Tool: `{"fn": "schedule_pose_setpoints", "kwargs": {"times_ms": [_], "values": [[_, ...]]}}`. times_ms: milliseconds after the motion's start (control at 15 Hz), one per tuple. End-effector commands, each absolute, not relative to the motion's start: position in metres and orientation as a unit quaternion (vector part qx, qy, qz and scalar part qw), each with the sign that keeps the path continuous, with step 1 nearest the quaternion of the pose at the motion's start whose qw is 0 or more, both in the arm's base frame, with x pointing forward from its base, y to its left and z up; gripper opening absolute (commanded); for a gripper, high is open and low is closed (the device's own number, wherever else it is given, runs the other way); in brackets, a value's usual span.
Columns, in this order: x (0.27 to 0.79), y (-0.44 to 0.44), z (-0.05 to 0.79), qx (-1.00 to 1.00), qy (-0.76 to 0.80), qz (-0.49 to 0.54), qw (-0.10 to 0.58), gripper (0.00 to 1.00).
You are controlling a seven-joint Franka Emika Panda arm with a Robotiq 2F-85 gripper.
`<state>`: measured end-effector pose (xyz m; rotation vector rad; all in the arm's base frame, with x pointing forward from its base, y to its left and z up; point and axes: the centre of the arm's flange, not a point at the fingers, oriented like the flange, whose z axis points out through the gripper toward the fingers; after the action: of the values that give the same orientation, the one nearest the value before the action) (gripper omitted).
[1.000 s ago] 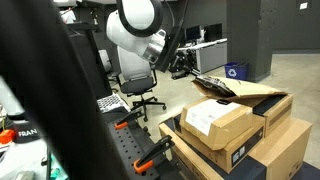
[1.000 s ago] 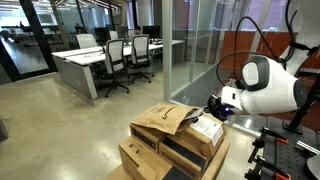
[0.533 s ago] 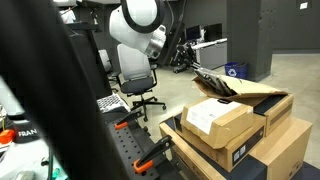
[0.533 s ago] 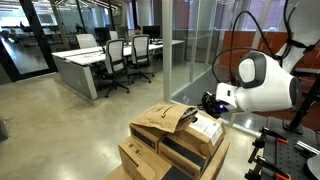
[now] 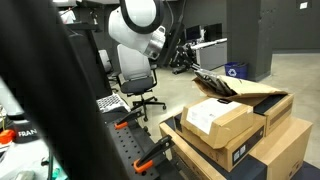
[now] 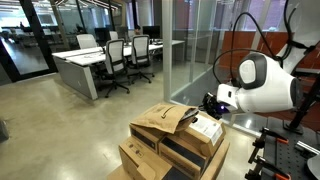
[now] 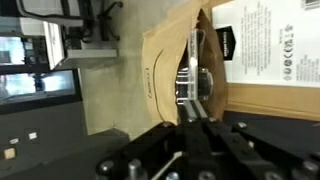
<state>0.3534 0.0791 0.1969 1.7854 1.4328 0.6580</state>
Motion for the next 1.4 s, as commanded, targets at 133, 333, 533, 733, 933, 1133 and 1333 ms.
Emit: {"fn": "schedule_pose_setpoints", "kwargs": {"times_ms": [133, 333, 533, 733, 933, 1133, 1333], "values": [[0.339, 0.071, 0.203, 0.699, 0.552, 0.261, 0.372, 0.0], [0.324, 0.065, 0.207, 0.699, 0.552, 0.26, 0.373, 0.0], [0.33, 0.067, 0.206, 0.698, 0.552, 0.261, 0.375, 0.0], [0.335, 0.068, 0.207, 0.697, 0.55, 0.264, 0.376, 0.0], [0.336, 0.07, 0.207, 0.697, 0.55, 0.265, 0.376, 0.0], [0.337, 0.072, 0.206, 0.696, 0.551, 0.266, 0.376, 0.0], [0.339, 0.073, 0.206, 0.695, 0.55, 0.267, 0.377, 0.0]]}}
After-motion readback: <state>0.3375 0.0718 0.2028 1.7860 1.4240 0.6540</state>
